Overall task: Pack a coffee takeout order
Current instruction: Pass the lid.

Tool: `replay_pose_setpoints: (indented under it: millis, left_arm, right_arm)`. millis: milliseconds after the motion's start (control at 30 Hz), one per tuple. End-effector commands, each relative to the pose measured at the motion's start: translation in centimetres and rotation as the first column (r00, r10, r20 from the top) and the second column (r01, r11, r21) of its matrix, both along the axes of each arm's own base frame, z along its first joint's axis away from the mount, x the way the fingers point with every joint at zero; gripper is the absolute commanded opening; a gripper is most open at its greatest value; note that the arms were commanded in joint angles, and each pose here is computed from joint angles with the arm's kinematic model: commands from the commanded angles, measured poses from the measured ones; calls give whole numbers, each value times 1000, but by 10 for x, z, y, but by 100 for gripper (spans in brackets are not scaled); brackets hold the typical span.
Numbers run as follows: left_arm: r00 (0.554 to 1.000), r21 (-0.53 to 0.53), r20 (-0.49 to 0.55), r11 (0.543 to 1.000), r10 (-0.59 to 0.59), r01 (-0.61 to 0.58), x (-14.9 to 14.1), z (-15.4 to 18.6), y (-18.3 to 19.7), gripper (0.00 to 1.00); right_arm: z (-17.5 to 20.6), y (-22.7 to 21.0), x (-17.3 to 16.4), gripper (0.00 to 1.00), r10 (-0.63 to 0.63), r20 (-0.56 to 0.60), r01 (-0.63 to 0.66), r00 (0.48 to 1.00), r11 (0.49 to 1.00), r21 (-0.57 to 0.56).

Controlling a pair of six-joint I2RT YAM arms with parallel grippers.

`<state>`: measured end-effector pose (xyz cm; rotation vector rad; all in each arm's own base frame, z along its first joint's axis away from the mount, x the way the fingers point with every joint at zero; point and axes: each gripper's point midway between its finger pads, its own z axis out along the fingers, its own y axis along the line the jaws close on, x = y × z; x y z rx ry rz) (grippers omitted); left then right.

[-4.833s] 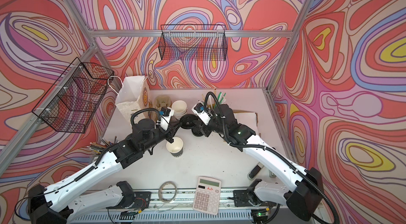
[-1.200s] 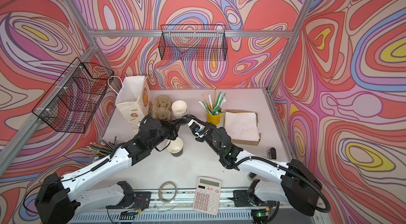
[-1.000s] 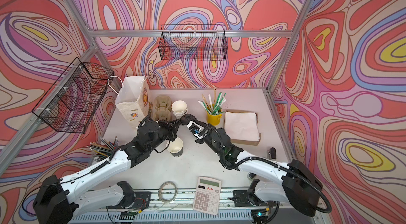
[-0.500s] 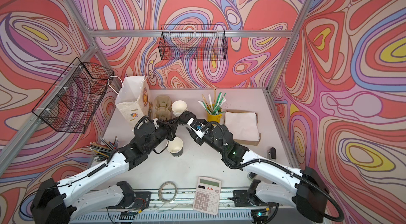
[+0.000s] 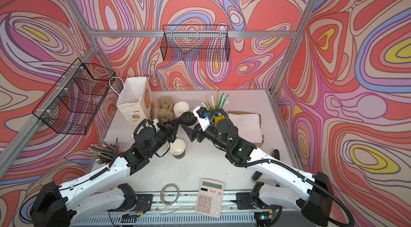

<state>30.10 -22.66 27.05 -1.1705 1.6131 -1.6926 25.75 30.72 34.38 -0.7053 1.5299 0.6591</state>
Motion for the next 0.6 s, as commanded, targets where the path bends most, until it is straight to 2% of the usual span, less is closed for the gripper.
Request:
replay_pose_setpoints:
  millis: [0, 67, 100, 167, 300, 433, 567]
  left_arm:
    - [995, -10, 88, 999, 39, -38, 2, 19, 9, 0]
    - [995, -3, 91, 999, 39, -39, 1, 21, 10, 0]
    - [994, 1, 96, 999, 45, -46, 1, 22, 12, 0]
    - [994, 18, 94, 998, 56, -58, 0, 22, 15, 0]
    - [993, 31, 96, 997, 66, -69, -3, 21, 21, 0]
    - [993, 33, 102, 997, 64, -68, -5, 19, 27, 0]
    - [994, 108, 100, 993, 38, -49, -9, 18, 28, 0]
  right_arm:
    - [-10, -3, 19, 98, -119, -178, 114, 977, 993, -38]
    - [-17, -7, 37, 98, -241, -275, 220, 931, 970, -106]
    - [-17, -7, 39, 98, -260, -308, 236, 915, 965, -115]
    - [-10, 0, 32, 98, -212, -335, 178, 918, 975, -130]
    - [-3, -5, 25, 98, -185, -305, 163, 934, 982, -96]
    - [13, -21, 34, 95, -276, -384, 284, 881, 958, -37]
    - [13, -16, 35, 94, -278, -501, 294, 820, 954, -48]
